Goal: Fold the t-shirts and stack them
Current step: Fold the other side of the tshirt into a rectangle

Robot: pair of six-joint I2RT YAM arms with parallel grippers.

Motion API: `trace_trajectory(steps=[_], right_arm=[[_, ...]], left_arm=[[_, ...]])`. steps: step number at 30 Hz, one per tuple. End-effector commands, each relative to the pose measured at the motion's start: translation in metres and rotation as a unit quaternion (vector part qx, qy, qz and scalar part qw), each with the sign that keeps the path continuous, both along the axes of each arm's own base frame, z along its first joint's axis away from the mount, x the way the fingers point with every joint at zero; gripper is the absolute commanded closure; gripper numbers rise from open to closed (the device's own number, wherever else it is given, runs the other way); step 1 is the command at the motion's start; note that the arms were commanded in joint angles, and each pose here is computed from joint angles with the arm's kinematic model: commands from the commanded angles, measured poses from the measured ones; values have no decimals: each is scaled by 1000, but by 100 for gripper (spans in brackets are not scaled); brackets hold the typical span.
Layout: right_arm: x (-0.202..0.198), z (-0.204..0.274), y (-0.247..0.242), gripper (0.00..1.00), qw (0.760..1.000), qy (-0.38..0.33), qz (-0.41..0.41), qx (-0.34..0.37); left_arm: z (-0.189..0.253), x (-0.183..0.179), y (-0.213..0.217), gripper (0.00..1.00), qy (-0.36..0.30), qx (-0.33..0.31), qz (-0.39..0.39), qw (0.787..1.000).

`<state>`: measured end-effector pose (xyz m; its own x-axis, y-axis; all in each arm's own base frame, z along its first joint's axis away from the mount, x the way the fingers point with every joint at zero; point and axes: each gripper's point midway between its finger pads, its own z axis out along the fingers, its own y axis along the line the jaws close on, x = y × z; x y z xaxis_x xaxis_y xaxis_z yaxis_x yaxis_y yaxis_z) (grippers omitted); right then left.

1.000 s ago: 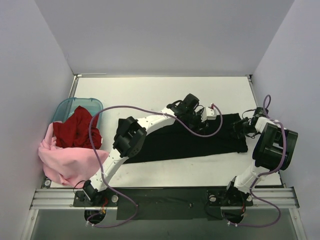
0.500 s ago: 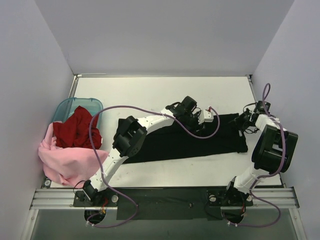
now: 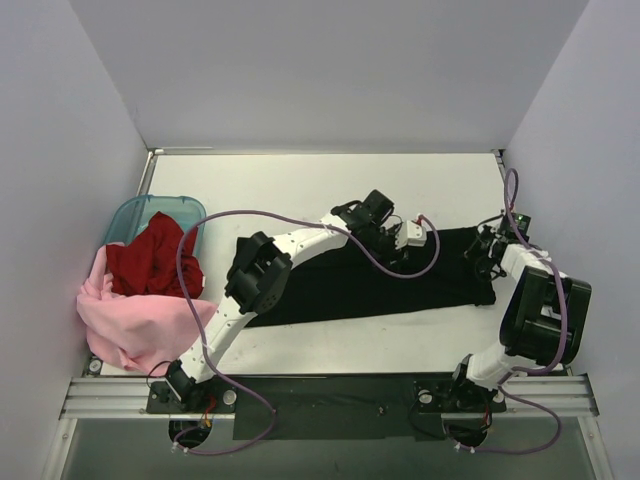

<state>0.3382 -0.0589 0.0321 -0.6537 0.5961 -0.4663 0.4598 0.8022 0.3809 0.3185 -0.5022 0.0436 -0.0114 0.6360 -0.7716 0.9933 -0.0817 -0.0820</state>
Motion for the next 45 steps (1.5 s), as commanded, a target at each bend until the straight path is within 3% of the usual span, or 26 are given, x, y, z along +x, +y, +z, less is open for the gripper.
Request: trace_trajectory(steps=[1,4,10,12,14,18,22,26,30,34,40,45], right_arm=[[14,4,-32,92,997,-26,-13,-70],[15,6,-33,74,997,-36,-14,-66],[27,32,-35,65,997,-69,-41,12],[26,42,-33,64,998,-44,-39,15],[23,56,-15,69,999,-33,-3,-14],[25,64,43,100,995,-53,75,30],[22,38,80,100,988,-26,95,119],[20,2,82,100,988,43,82,126],[23,-19,62,100,989,96,55,95],[42,-3,57,100,991,84,72,73],[53,57,51,100,995,36,90,32],[20,75,55,100,995,46,77,33]], left_arm=[[33,1,-3,35,-6,-24,-20,999],[23,1,2,35,-7,-11,-20,1000],[28,-9,6,35,7,-7,-42,999],[41,-11,4,35,9,-18,-51,998],[67,-11,-3,35,7,-42,-61,997],[113,0,-18,37,19,-106,-48,993],[124,20,-18,44,63,-125,22,990],[106,42,6,49,71,-94,81,990],[92,60,54,65,71,-39,122,989],[82,83,139,80,50,28,178,982],[62,96,275,83,1,125,267,956],[25,71,334,83,21,195,283,939]])
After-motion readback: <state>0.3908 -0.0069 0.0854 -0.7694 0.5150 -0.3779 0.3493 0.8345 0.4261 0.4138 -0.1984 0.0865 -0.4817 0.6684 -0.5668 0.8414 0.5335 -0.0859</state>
